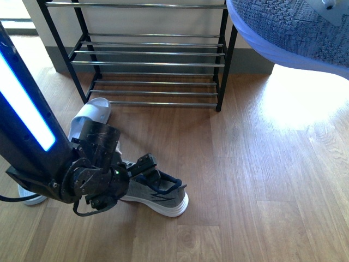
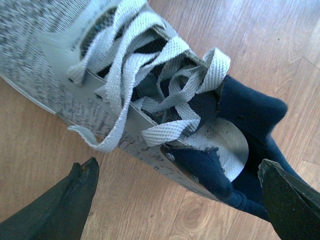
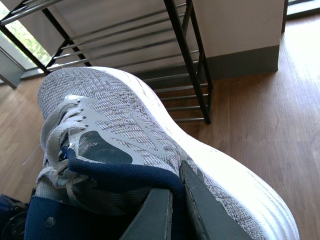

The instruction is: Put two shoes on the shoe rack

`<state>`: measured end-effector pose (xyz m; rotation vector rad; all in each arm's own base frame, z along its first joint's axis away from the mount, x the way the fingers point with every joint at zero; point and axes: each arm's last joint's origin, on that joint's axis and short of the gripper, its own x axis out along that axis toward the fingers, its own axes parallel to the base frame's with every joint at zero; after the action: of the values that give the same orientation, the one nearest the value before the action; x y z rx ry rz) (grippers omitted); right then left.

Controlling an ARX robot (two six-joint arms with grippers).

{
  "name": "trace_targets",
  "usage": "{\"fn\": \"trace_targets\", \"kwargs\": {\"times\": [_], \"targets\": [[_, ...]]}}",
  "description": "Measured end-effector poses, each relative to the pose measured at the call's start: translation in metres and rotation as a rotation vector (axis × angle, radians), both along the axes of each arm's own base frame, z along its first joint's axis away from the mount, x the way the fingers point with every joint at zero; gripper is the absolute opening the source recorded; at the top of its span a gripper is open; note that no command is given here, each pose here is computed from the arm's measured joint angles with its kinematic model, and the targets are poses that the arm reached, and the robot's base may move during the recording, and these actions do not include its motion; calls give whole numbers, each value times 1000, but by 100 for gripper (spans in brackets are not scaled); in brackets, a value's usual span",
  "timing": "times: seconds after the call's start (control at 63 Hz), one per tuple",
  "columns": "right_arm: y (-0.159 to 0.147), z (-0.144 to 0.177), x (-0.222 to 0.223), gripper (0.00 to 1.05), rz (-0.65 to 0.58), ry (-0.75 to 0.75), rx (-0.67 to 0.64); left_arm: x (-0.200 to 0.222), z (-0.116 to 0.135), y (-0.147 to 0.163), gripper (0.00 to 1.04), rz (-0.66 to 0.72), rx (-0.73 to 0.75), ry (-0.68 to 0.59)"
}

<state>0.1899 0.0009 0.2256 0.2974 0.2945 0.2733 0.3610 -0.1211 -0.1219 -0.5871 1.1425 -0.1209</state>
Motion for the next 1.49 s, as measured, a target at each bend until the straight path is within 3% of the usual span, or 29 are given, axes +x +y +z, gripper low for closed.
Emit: {"fn": "trace_targets", "kwargs": {"times": [0.349,0.714,0.921,1.064,1.302,1.365,1.492], "targets": [[0,0,0,1,0,0,0,10,-30,-15,95,-22,17,55],[0,0,0,1,0,0,0,15,-37,-16,43,31,63,87],[0,0,0,1,0,0,0,22,-35,-17,2,24,78,56],[0,0,0,1,0,0,0,16,-30,-10,2,16,146,32],[0,0,0,1,0,0,0,-2,26,26,2,51,231,-113],[0,0,0,1,1,0,0,-8,53,34,2,77,209,-182],[0,0,0,1,0,0,0,-45,142,56,2,154,282,-348]]}}
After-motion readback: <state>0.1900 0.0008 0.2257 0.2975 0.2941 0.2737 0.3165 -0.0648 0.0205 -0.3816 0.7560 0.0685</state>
